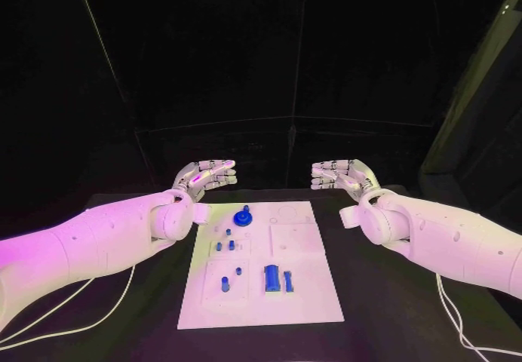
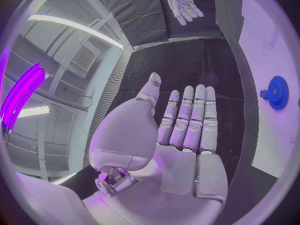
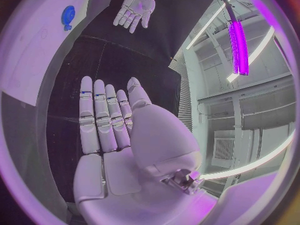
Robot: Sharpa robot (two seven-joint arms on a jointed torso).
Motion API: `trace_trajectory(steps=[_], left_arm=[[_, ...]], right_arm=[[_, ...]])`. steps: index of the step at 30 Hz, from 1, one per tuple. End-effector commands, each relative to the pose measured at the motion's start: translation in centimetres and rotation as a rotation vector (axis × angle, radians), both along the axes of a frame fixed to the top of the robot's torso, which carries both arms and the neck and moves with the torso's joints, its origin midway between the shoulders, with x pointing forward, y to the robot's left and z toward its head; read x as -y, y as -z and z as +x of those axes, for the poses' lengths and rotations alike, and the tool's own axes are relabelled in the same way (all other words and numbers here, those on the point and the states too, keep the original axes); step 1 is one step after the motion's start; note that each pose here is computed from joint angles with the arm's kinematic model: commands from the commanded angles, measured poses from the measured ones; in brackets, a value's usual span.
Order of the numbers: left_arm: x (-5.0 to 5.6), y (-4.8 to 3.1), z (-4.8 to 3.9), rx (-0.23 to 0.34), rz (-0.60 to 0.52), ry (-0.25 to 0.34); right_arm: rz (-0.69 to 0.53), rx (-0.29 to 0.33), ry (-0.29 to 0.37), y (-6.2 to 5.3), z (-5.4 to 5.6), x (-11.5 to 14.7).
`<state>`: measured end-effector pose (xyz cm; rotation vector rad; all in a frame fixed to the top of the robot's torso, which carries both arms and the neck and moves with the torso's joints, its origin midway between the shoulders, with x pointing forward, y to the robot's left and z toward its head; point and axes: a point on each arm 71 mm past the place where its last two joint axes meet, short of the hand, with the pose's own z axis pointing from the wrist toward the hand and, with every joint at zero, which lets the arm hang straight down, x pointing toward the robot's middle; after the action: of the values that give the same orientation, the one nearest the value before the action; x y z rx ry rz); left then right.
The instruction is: Assemble the parts on the task board
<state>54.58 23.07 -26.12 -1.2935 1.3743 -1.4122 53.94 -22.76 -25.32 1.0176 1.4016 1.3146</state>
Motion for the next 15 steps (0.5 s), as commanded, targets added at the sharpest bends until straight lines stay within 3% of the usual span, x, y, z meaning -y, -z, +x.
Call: trace_trajectory(steps=[1,9,15], left_arm=[[0.0,-0.06,-0.03,0.0,0.0,0.002],[0.6,-0.03,-1.03,0.003,0.017,-0.02],[1.8,-0.47,-3.17,0.019,0.053,-0.066]], right_arm=[[-0.001,-0.001,0.001,0.0,-0.1,0.1],[0.02,0.004,0.034,-0.4,-1.1,-0.6],[0.057,0.005,0.102,-1.2,-3.4,-1.8]])
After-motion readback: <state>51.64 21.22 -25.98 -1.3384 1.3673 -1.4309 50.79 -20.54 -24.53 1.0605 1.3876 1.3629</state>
